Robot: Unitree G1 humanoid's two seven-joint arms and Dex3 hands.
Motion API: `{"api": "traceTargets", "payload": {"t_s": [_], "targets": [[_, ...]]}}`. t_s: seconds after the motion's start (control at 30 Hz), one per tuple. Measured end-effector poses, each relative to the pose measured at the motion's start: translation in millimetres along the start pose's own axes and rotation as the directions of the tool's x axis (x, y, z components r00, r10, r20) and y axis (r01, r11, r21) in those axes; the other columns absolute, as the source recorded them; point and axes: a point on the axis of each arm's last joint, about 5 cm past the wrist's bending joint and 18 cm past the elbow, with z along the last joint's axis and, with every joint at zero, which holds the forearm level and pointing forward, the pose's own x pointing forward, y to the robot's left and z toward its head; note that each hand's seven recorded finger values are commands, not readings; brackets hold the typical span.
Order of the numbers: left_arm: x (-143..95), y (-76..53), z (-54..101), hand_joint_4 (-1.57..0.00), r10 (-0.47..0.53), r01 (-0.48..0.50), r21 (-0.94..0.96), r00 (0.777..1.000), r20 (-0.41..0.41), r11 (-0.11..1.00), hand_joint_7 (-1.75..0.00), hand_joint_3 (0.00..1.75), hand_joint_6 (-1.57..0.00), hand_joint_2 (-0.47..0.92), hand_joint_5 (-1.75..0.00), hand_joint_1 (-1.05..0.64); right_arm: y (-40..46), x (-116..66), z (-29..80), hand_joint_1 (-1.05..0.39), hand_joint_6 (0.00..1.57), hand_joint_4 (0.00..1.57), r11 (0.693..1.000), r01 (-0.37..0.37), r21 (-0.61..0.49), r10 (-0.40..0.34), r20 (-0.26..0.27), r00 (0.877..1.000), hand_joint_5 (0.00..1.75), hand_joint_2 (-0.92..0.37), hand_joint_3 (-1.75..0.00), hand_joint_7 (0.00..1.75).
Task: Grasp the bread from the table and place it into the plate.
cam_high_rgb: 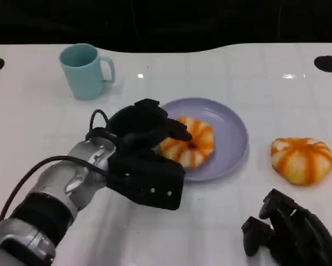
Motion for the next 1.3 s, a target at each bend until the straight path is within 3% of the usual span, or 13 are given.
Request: {"api": "traceTargets", "payload": {"t_s": [0.2,0.37,0.5,0.67,0.77,0.93,1.07,1.17,1.3], "targets": [[1,-3.2,0.4,0.00,-0.016,0.016,-0.003,1.000,-0.015,1.000,-0.26,0.48,-0.83,0.92,-0.73,-0.85,0.4,-0.4,-0.1,-0.56,0.68,0.77,1.000,0.005,0.004,-0.005,-0.003,1.000,1.68,-0.92,-0.23,1.41],[1,-5.1,-0.9,0.00,-0.025,0.025,-0.008,1.000,-0.017,1.000,-0.18,0.49,-0.63,0.92,-0.64,-0.87,0.5,-0.5,-0.2,-0.56,0.68,0.78,1.000,0.005,0.007,-0.005,-0.005,1.000,1.68,-0.92,-0.23,1.42],[0,-3.3,-0.6,-0.01,-0.009,0.009,-0.028,1.000,0.003,1.000,-0.12,0.52,-0.50,0.92,-0.66,-0.88,0.7,-0.6,0.1,-0.56,0.69,0.78,1.000,0.005,0.005,-0.005,-0.004,1.000,1.69,-0.92,-0.24,1.42],[-11,0.5,-2.7,-0.23,0.143,-0.128,-0.187,0.987,0.071,0.974,-0.23,0.40,-0.59,0.92,-0.99,-0.75,1.2,-0.2,0.9,-0.57,0.68,0.78,1.000,0.003,0.001,-0.003,0.000,1.000,1.69,-0.92,-0.23,1.42],[-26,-9.9,-6.3,-0.39,0.278,-0.230,-0.396,0.958,0.068,0.889,-0.83,0.28,-0.50,0.92,-1.37,-0.63,1.1,-0.4,0.9,-0.56,0.68,0.78,1.000,0.004,0.001,-0.004,0.000,1.000,1.68,-0.92,-0.23,1.41],[-47,-31.7,-6.8,-0.51,0.413,-0.276,-0.768,0.910,-0.017,0.577,-1.34,0.35,-0.49,0.92,-1.71,-0.65,1.4,0.2,0.7,-0.56,0.68,0.78,1.000,0.003,0.002,-0.003,0.001,1.000,1.68,-0.92,-0.23,1.41],[-66,-42.3,-4.5,-0.57,0.470,-0.244,-0.903,0.881,-0.054,0.353,-1.50,0.37,-0.49,0.92,-1.74,-0.68,1.4,0.3,0.7,-0.56,0.69,0.78,1.000,0.003,0.003,-0.003,0.000,1.000,1.67,-0.92,-0.23,1.40],[-79,-45.8,-4.3,-0.61,0.464,-0.197,-0.960,0.882,-0.084,0.201,-1.52,0.38,-0.51,0.92,-1.75,-0.64,1.4,0.4,0.7,-0.56,0.69,0.78,1.000,0.003,0.004,-0.003,0.000,1.000,1.67,-0.92,-0.23,1.40],[-99,-54.2,0.5,-0.73,0.431,-0.133,-0.990,0.897,-0.098,0.051,-1.70,0.41,-0.50,0.92,-1.75,-0.62,1.4,0.3,0.6,-0.57,0.70,0.79,1.000,0.004,0.005,-0.004,-0.001,1.000,1.67,-0.92,-0.22,1.39]]}}
